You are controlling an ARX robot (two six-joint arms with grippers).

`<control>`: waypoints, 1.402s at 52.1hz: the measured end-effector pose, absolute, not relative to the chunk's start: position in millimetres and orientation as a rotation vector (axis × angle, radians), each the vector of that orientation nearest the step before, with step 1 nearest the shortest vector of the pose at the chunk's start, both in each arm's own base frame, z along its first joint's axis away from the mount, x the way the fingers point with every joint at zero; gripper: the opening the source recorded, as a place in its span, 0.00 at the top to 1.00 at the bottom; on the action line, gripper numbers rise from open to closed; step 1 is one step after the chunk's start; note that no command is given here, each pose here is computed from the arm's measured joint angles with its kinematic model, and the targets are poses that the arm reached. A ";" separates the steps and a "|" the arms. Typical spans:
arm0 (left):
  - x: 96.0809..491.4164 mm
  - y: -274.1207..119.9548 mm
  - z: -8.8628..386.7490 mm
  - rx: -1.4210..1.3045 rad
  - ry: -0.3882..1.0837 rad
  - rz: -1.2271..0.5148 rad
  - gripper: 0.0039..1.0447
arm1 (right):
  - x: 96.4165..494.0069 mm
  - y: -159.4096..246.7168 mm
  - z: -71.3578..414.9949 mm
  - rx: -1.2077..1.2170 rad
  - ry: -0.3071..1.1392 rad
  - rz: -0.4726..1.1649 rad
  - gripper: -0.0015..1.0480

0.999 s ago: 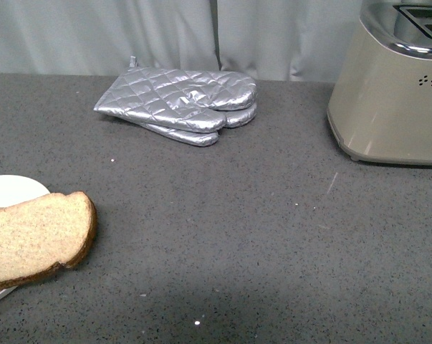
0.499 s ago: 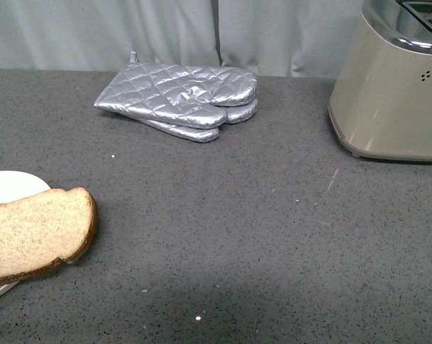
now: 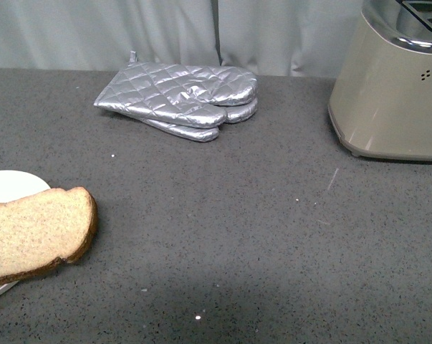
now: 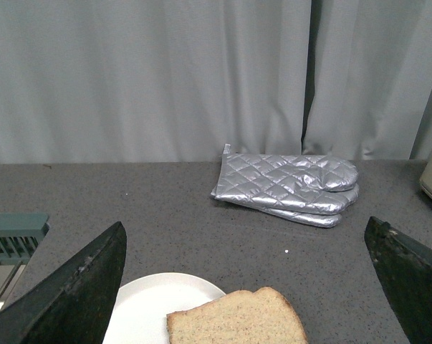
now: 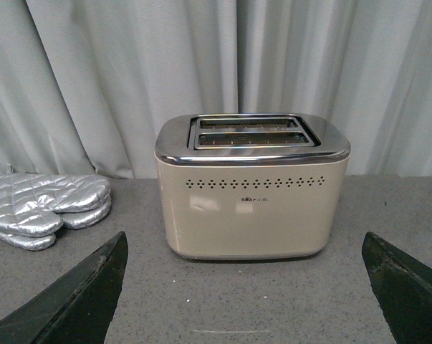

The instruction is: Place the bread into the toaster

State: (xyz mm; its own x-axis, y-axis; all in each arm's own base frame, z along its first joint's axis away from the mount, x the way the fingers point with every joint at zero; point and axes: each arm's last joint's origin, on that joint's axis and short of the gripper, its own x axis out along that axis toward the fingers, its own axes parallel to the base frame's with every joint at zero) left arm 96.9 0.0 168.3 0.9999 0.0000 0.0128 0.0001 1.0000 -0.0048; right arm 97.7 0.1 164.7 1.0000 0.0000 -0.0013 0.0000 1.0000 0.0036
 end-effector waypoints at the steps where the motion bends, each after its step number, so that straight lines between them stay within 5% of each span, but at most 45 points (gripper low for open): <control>1: 96.9 0.0 168.3 -0.005 -0.013 0.000 0.06 | 97.7 0.1 164.7 0.004 0.001 0.000 0.09; 37: 96.9 0.0 168.3 -0.006 -0.012 0.000 0.06 | 97.7 0.1 164.7 0.004 0.001 0.000 0.09; 45: 99.8 4.7 165.0 -0.401 0.493 -0.015 0.06 | 97.7 0.2 164.7 0.004 0.001 0.003 0.09; 48: 103.9 7.9 159.8 -0.526 0.580 0.046 0.06 | 97.7 0.1 164.7 0.004 0.001 0.001 0.09; 73: 218.2 48.8 160.4 -0.834 0.569 0.103 0.06 | 97.7 0.1 164.7 0.004 0.001 0.001 0.09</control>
State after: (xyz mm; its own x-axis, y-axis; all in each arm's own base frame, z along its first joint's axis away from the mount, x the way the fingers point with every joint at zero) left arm 218.2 48.8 160.4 0.8468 -0.1312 -0.5155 -0.3038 0.6762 -0.6712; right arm 97.7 0.1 164.7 1.0000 0.0011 -0.0013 -0.0011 1.0000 0.0036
